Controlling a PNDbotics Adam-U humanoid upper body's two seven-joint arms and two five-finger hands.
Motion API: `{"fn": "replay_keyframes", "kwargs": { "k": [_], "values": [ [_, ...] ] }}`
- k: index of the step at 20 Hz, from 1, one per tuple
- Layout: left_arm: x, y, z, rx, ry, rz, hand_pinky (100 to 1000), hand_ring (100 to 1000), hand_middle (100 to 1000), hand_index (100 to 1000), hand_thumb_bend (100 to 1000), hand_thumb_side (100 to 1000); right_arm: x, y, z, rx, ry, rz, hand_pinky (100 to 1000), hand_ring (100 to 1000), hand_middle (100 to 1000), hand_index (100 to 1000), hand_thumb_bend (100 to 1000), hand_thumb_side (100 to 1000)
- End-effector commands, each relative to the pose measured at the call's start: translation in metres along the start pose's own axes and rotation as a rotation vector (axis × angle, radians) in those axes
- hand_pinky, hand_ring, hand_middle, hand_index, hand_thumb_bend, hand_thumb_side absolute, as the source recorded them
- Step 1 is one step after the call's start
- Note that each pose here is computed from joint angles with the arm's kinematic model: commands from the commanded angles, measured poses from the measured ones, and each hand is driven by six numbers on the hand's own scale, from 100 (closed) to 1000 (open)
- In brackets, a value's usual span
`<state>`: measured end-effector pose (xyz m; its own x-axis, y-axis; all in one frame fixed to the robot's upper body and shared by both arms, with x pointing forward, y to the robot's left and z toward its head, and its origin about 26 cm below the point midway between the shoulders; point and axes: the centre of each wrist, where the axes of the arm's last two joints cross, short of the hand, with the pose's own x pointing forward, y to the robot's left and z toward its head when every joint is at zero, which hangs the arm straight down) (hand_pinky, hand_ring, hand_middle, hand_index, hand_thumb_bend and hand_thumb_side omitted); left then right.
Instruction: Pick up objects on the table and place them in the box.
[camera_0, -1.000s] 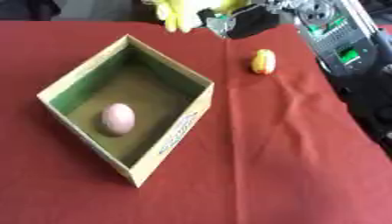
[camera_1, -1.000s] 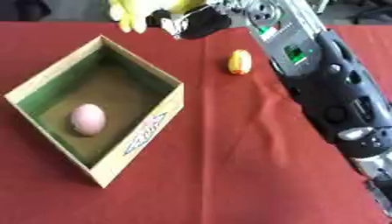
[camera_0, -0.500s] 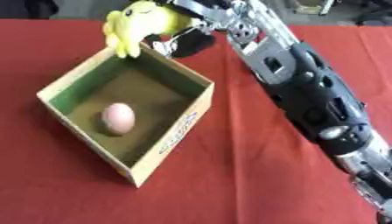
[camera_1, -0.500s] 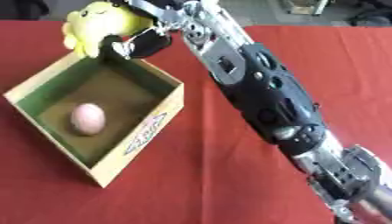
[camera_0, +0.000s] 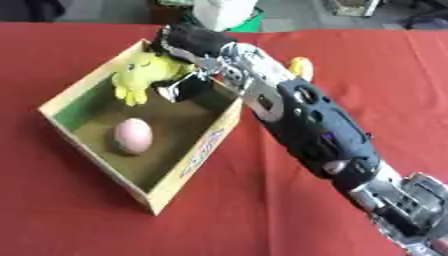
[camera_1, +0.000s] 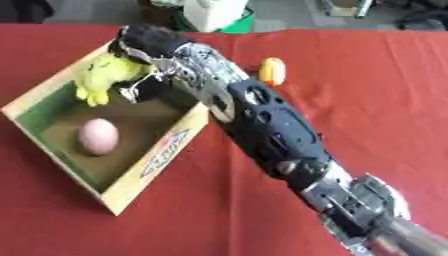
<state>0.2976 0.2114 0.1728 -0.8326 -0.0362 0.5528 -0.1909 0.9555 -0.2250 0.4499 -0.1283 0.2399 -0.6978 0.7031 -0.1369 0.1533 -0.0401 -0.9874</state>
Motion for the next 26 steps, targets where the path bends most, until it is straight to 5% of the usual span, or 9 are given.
{"fn": "replay_keyframes", "kwargs": {
  "k": [1, 6, 9, 13, 14, 18, 25, 26],
  "values": [
    [0.005, -0.003, -0.005, -0.007, -0.023, 0.017, 708, 592, 659, 761, 100, 903, -0.001, 0.002, -0.003, 0.006, -0.002, 0.034, 571, 690, 420, 533, 100, 296],
    [0.005, -0.003, -0.005, -0.007, -0.021, 0.018, 707, 592, 659, 761, 100, 903, 0.002, 0.009, -0.005, 0.091, -0.052, 0.028, 603, 748, 571, 719, 100, 444],
    [0.005, -0.003, -0.004, -0.008, -0.017, 0.018, 708, 593, 659, 760, 100, 904, 0.006, 0.001, -0.005, 0.127, -0.1, 0.041, 656, 836, 757, 880, 100, 642],
    [0.005, -0.003, -0.004, -0.009, -0.016, 0.018, 707, 593, 659, 760, 100, 903, 0.012, -0.016, -0.002, 0.118, -0.143, 0.043, 704, 896, 848, 969, 326, 749],
    [0.005, -0.003, -0.004, -0.009, -0.015, 0.017, 707, 593, 659, 760, 100, 903, 0.012, -0.022, 0.0, 0.107, -0.147, 0.04, 714, 907, 859, 980, 432, 708],
    [0.005, -0.003, -0.003, -0.008, -0.012, 0.014, 708, 594, 659, 760, 100, 904, 0.011, -0.047, 0.009, 0.058, -0.159, 0.023, 730, 919, 874, 1000, 588, 688],
    [0.004, -0.001, -0.002, -0.004, -0.008, 0.004, 708, 595, 659, 760, 100, 904, -0.003, -0.093, 0.041, -0.072, -0.157, -0.04, 739, 913, 860, 1000, 589, 702],
    [0.004, 0.0, -0.002, -0.003, -0.007, 0.003, 708, 595, 659, 760, 100, 893, -0.005, -0.098, 0.045, -0.085, -0.155, -0.048, 740, 912, 858, 1000, 516, 760]
  ]
}}
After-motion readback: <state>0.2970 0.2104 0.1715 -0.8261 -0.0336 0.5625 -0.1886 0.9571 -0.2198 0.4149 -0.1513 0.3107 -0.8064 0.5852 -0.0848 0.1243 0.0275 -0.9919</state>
